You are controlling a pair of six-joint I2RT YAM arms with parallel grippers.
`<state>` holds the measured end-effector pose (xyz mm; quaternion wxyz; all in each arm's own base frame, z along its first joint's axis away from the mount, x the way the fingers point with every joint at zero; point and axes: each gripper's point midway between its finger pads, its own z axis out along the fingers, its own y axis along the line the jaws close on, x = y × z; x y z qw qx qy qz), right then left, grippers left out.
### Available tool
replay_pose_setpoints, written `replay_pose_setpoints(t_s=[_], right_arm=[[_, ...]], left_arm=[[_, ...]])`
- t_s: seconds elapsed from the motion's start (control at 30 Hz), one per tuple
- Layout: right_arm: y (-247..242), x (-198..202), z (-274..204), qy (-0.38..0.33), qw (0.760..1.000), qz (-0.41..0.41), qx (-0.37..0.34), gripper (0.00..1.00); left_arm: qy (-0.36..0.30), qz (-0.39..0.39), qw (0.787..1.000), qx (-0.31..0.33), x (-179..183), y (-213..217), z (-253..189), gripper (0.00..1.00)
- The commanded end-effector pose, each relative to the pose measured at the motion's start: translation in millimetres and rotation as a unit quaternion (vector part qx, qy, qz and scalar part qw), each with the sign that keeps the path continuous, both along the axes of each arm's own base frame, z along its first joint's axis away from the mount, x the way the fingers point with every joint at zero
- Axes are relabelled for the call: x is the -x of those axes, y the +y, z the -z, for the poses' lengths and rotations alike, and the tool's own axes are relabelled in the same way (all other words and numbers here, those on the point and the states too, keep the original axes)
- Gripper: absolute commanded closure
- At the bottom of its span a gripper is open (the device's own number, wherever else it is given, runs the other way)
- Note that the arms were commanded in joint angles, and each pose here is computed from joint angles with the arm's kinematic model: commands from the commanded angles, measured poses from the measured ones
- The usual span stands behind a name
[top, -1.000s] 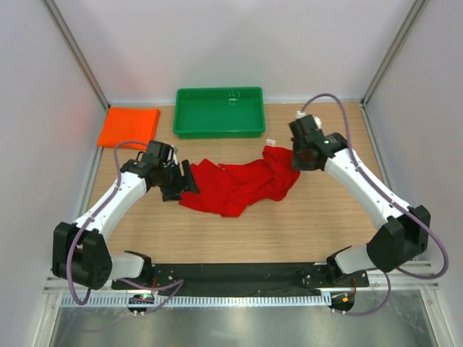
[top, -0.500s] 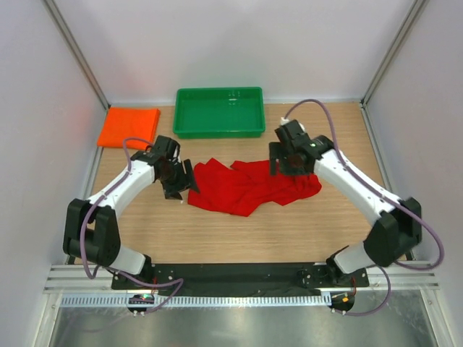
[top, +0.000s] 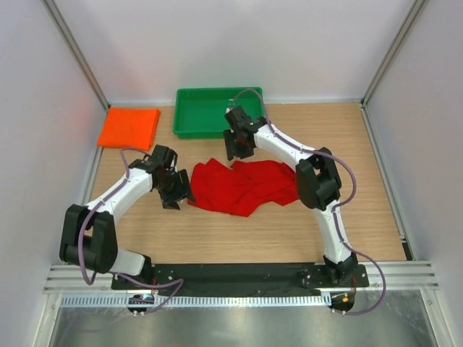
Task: Fold and stack the t-shirts
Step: Flatten the tshirt out
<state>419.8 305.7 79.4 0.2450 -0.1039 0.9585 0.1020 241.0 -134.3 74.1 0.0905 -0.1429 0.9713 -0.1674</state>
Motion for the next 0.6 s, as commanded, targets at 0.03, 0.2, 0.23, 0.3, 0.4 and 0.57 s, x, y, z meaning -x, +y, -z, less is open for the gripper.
replay_pose_setpoints(t_s=[0.03,0.2,0.23,0.3,0.4,0.57], right_arm=[[22.6,-8.8,-19.3,-0.020,0.999,-0.028,-0.013,0.50],[18.5,-5.7,-1.9,-0.009,1.000,-0.026,0.013,0.51],[18.2,-3.6,1.5,-0.005,0.999,-0.028,0.015,0.52],[18.4,-0.6,8.1,0.002,0.999,-0.031,0.020,0.52],[18.0,2.5,15.9,0.011,0.999,-0.035,0.024,0.52],[12.8,-1.1,31.7,0.013,0.998,-0.028,0.048,0.56]], left_arm=[[-0.020,-0.008,1.000,0.012,4.3,2.8,-5.5,0.37],[-0.009,-0.018,1.000,0.008,5.0,11.5,0.1,0.33],[-0.008,-0.017,1.000,0.010,4.2,11.5,0.1,0.32],[-0.003,-0.020,1.000,0.009,0.7,12.3,3.1,0.30],[0.007,-0.023,1.000,0.014,-7.5,10.3,8.9,0.28],[0.029,-0.020,0.999,0.029,-21.0,0.6,21.7,0.28]])
